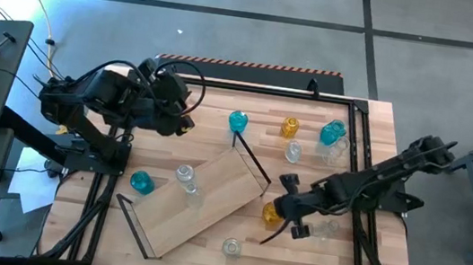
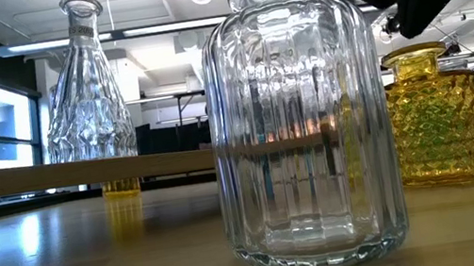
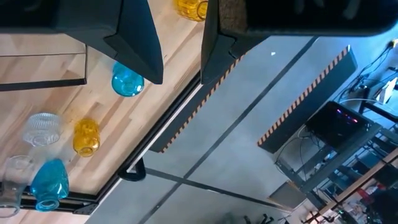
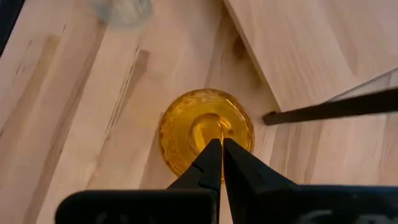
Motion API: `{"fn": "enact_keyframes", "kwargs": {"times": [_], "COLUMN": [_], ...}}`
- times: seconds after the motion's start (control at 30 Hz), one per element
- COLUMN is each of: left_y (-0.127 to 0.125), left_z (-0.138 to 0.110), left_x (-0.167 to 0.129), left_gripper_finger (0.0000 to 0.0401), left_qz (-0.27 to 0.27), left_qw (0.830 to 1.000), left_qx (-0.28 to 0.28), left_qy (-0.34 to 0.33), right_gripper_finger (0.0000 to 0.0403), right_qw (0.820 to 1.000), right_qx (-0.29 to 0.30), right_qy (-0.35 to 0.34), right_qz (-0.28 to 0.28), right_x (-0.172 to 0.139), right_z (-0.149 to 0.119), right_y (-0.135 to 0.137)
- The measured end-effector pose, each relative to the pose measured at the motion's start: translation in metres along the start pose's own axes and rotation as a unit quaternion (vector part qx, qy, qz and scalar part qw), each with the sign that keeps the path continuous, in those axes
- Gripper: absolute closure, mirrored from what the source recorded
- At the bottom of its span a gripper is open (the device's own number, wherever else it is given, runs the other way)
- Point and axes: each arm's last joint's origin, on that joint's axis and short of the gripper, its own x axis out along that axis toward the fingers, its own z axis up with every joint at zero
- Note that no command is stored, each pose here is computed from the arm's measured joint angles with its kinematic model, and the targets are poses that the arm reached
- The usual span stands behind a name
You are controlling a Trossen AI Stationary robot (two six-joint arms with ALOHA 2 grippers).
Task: Sort vases onto shelf
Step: Put the yellow vase on the shelf
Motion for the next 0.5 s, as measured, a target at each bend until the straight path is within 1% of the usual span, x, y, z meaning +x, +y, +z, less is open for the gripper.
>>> {"fn": "enact_keyframes", "kwargs": {"times": [0.1, 0.2, 0.27, 0.4, 0.5], "left_y": [0.0, 0.0, 0.0, 0.0, 0.0], "left_z": [0.0, 0.0, 0.0, 0.0, 0.0], "left_x": [0.0, 0.0, 0.0, 0.0, 0.0], "left_gripper_finger": [0.0299, 0.0299, 0.0299, 0.0299, 0.0299], "left_qz": [0.0, 0.0, 0.0, 0.0, 0.0], "left_qw": [1.0, 1.0, 1.0, 1.0, 1.0], "left_qx": [0.0, 0.0, 0.0, 0.0, 0.0], "left_qy": [0.0, 0.0, 0.0, 0.0, 0.0], "right_gripper_finger": [0.0402, 0.0402, 0.0402, 0.0402, 0.0402], "right_qw": [1.0, 0.999, 0.999, 0.996, 0.992], "right_qx": [-0.002, 0.001, 0.013, 0.013, 0.035], "right_qy": [-0.011, -0.038, -0.052, -0.062, -0.07], "right_qz": [0.002, 0.006, 0.011, 0.071, 0.098], "right_x": [-0.004, -0.009, -0.013, -0.016, -0.016], "right_z": [0.001, 0.005, 0.006, 0.008, 0.011], "right_y": [0.0, -0.001, -0.001, 0.002, 0.004]}}
